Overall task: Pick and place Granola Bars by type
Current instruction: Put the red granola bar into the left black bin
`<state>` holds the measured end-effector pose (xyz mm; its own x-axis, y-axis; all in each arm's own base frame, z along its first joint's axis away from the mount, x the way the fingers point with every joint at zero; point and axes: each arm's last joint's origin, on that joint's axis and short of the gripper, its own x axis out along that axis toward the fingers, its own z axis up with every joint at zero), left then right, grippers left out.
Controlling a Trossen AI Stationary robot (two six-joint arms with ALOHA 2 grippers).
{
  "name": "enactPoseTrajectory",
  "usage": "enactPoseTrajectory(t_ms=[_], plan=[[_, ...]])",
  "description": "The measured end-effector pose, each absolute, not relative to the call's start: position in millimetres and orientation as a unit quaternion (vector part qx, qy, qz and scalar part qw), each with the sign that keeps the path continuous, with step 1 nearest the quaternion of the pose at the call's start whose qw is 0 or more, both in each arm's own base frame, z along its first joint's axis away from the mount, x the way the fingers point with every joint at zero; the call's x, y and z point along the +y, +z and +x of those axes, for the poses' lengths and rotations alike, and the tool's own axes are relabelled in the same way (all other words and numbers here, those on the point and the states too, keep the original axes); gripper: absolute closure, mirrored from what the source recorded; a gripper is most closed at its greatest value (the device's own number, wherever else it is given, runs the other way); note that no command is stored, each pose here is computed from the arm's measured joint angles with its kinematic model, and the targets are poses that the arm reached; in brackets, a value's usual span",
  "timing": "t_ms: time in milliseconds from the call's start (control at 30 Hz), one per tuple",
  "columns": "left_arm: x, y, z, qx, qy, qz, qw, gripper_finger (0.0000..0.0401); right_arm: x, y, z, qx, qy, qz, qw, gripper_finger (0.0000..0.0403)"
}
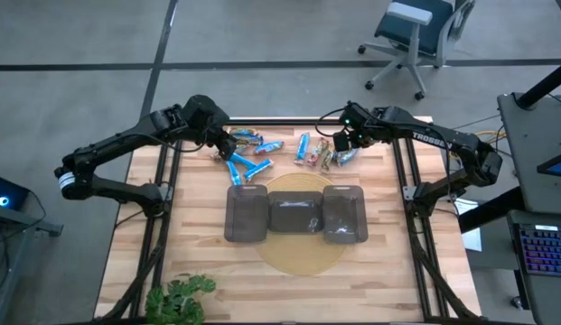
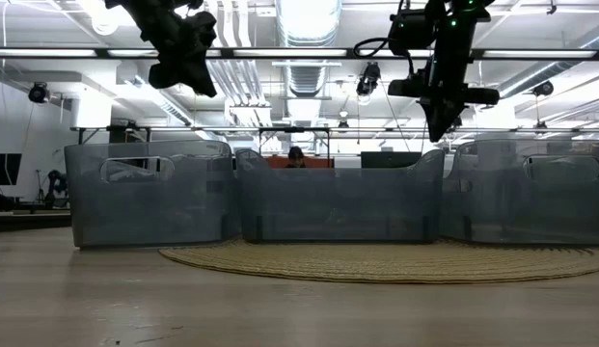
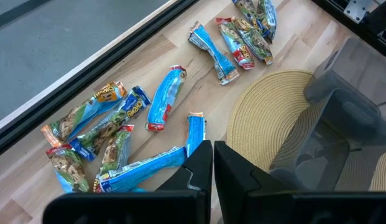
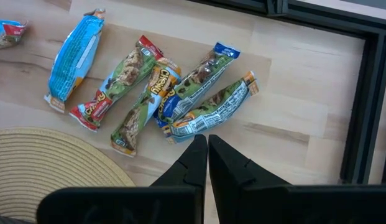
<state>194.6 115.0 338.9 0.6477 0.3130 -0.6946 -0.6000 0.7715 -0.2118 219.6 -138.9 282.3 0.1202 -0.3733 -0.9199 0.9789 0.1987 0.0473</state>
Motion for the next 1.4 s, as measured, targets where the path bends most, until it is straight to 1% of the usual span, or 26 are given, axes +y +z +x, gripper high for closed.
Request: enactPoseTrajectory(t_ms=[867,1233,1400], plan=[[115.2,338.9,194.4,0.330,0.260,-0.218,0.881,0.0401,-138.6,279.8,219.1,0.416,-0.519,0.367,0.650,0.0394],[115.2,338.8,194.3,0.330,0.259,-0.217,0.881,0.0401,-135.0,259.7,213.4,0.409,-0.551,0.408,0.603,0.0394],[115.1,338.7,194.4,0.331,0.259,-0.217,0.881,0.0401,-134.4,252.2,213.0,0.400,-0.555,0.424,0.594,0.0387]])
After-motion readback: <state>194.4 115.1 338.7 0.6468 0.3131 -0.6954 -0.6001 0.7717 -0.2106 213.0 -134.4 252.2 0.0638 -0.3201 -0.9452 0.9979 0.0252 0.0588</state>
